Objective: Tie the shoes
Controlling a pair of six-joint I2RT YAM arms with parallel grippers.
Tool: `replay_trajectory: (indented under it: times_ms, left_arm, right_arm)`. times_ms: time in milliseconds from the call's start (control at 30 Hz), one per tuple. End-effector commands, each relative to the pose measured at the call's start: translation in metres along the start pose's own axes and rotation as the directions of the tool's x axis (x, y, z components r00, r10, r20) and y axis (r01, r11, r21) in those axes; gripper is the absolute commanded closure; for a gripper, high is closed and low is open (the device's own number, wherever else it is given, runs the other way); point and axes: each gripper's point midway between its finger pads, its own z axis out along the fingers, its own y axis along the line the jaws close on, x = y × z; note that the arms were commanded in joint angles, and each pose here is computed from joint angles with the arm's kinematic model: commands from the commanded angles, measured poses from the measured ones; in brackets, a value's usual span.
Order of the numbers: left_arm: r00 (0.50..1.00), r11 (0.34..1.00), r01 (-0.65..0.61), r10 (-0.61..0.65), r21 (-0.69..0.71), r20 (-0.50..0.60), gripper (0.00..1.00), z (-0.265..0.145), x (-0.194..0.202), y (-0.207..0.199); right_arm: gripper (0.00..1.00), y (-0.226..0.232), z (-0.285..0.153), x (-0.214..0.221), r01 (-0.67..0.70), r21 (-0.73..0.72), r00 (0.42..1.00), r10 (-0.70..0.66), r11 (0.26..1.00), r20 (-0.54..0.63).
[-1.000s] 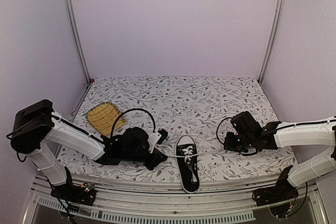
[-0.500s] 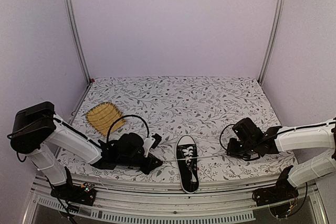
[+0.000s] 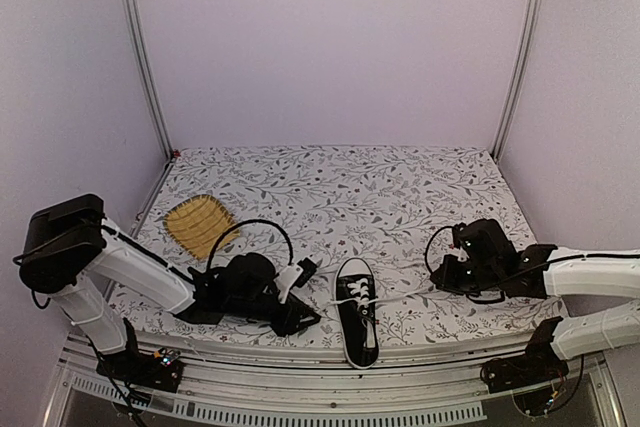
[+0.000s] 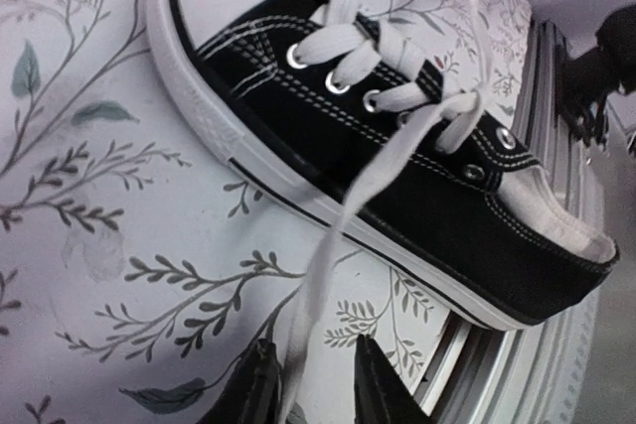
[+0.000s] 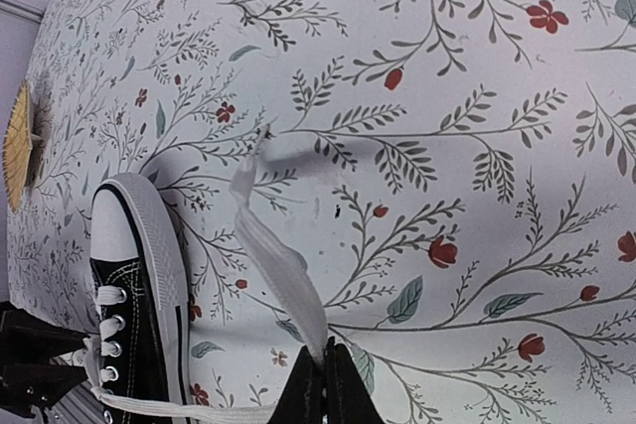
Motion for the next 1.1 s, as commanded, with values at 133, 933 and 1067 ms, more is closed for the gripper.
replay_trajectory:
  times_ms: [133, 933, 1067]
  left_arm:
    - [0.989, 0.988, -0.148, 0.147, 0.054, 0.010, 0.48, 0.012, -0.025, -0.023]
    - [0.985, 0.983, -0.171, 0.169, -0.069, -0.030, 1.00, 0.035, -0.030, -0.002]
    - [0.991, 0.991, -0.130, 0.131, -0.041, 0.024, 1.00, 0.029, -0.037, -0.009]
  right_arm:
    - [0.98, 0.021, -0.008, -0.017, 0.044, -0.060, 0.999, -0.042, 0.997, 0.034]
    - [0.98, 0.050, -0.012, -0.026, 0.073, -0.154, 0.997, -0.068, 0.985, 0.037]
    - [0.98, 0.084, -0.021, -0.046, 0.124, -0.239, 0.991, -0.111, 0.963, 0.069]
